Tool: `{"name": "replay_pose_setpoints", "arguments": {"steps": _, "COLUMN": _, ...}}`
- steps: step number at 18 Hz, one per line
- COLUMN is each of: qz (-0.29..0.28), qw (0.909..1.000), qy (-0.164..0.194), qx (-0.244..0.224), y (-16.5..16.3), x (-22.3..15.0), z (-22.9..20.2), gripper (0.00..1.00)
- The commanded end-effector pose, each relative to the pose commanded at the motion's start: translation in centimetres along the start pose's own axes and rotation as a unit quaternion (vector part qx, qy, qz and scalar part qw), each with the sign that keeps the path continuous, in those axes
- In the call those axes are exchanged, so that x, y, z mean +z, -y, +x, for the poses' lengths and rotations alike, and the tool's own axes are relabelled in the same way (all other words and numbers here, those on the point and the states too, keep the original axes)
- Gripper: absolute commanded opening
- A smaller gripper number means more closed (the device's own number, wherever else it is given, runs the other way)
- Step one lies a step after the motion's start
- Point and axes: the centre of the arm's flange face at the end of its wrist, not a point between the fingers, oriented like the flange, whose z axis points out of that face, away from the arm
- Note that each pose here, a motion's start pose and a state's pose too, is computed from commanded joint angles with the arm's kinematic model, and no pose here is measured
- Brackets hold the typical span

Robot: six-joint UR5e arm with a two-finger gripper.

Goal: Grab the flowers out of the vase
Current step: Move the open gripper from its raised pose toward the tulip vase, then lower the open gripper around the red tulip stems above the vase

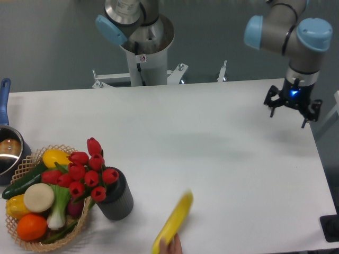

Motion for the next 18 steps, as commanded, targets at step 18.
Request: {"name": "replay_pose_setpoints", "arguments": {"steps": 18, "qz": 0.36, "qw": 0.921, "qy": -0.148, "qx": 0.015, "y": 15.0, "x": -1.5, "z": 13.1, "gripper": 1.0}}
